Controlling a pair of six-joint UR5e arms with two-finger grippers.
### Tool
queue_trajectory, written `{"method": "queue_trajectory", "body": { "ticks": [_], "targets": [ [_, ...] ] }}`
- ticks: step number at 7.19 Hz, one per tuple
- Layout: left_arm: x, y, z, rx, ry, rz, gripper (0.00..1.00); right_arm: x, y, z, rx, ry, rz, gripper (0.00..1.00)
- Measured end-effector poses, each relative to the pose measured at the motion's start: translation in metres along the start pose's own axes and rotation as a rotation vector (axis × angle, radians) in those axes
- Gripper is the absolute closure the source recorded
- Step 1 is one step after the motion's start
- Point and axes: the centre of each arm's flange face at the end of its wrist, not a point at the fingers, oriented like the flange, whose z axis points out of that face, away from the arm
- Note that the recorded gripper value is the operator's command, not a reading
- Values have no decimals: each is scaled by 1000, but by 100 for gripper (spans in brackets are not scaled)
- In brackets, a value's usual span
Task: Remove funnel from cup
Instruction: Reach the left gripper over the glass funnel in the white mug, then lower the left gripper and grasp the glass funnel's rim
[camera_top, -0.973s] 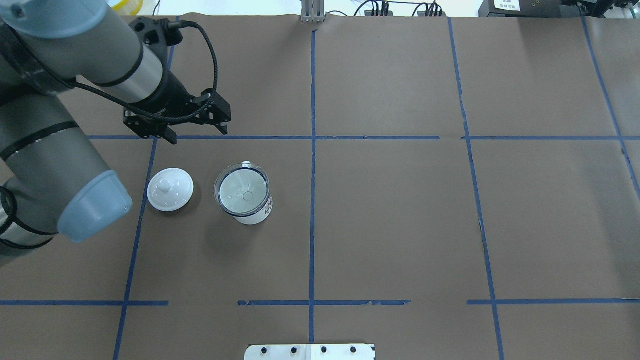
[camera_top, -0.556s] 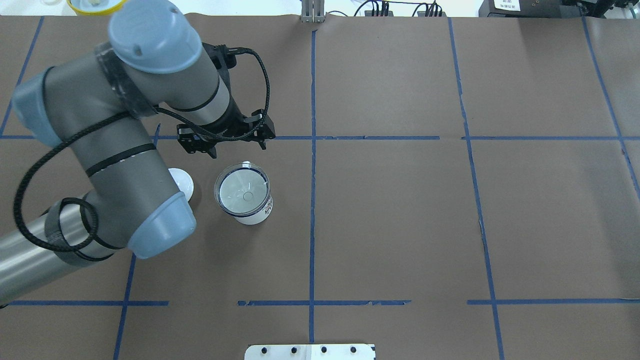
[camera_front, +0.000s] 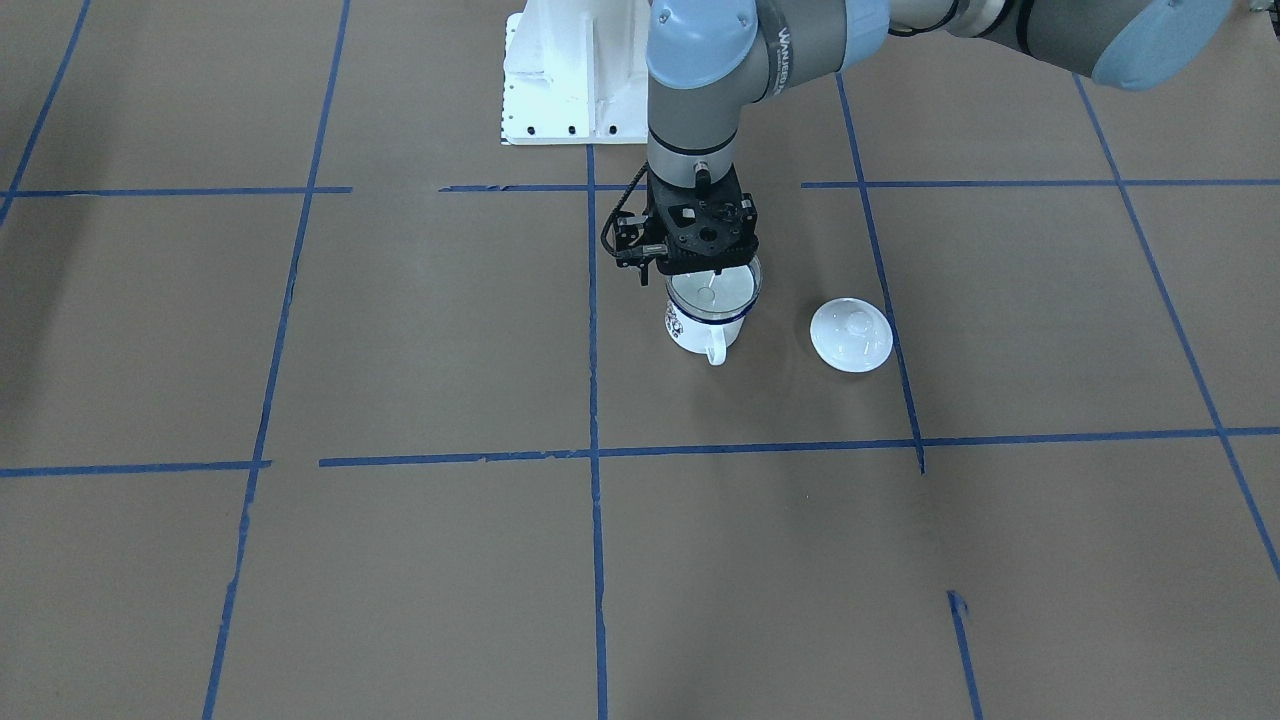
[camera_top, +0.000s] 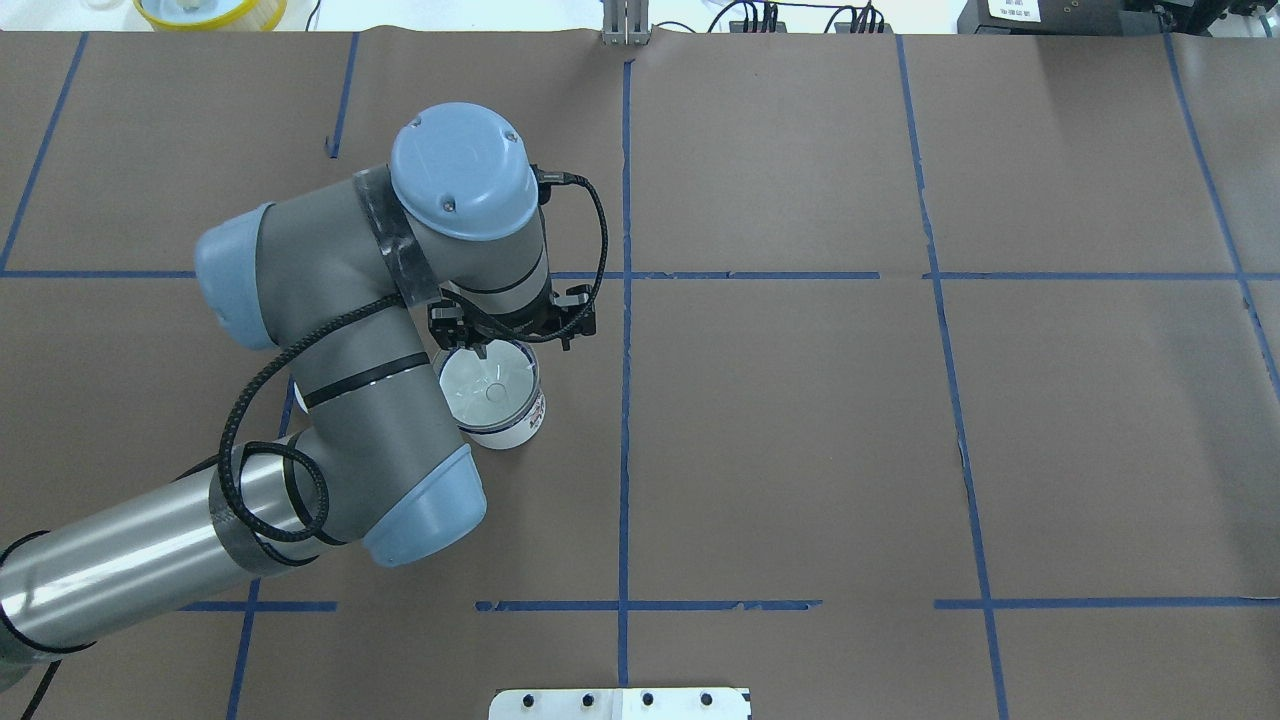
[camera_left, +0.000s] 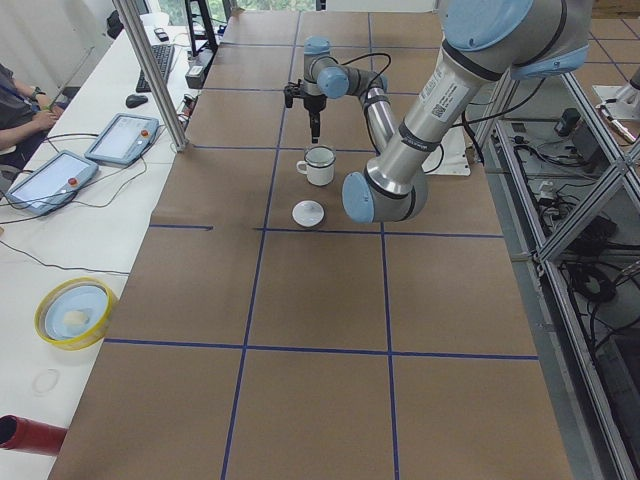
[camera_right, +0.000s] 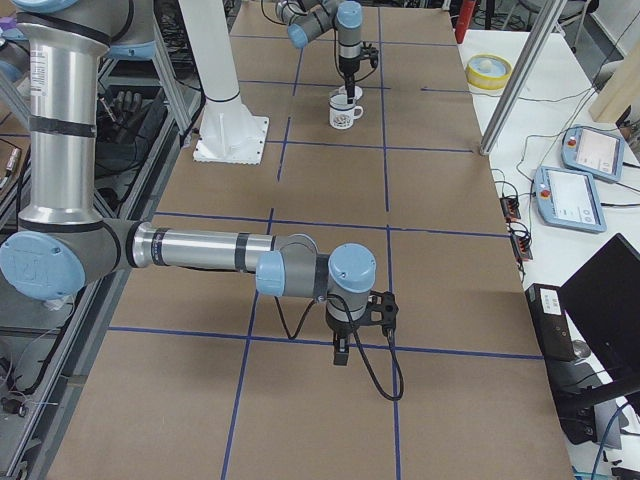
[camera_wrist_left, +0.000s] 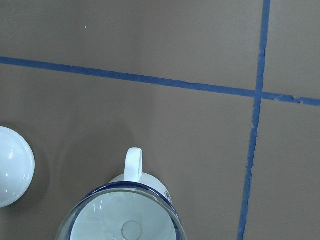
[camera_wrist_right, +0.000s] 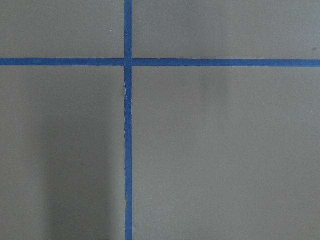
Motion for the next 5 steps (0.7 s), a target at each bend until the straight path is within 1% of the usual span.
{"method": "queue_trajectory", "body": {
  "ticks": [3,4,5],
  "targets": [
    [7,17,18,-24,-13,23,43,0,0,0,0,0,0,0],
    [8,19,23,-29,-16,28,43,0,0,0,0,0,0,0],
    [9,19,28,-30,-16,30,47,0,0,0,0,0,0,0]
  ]
}}
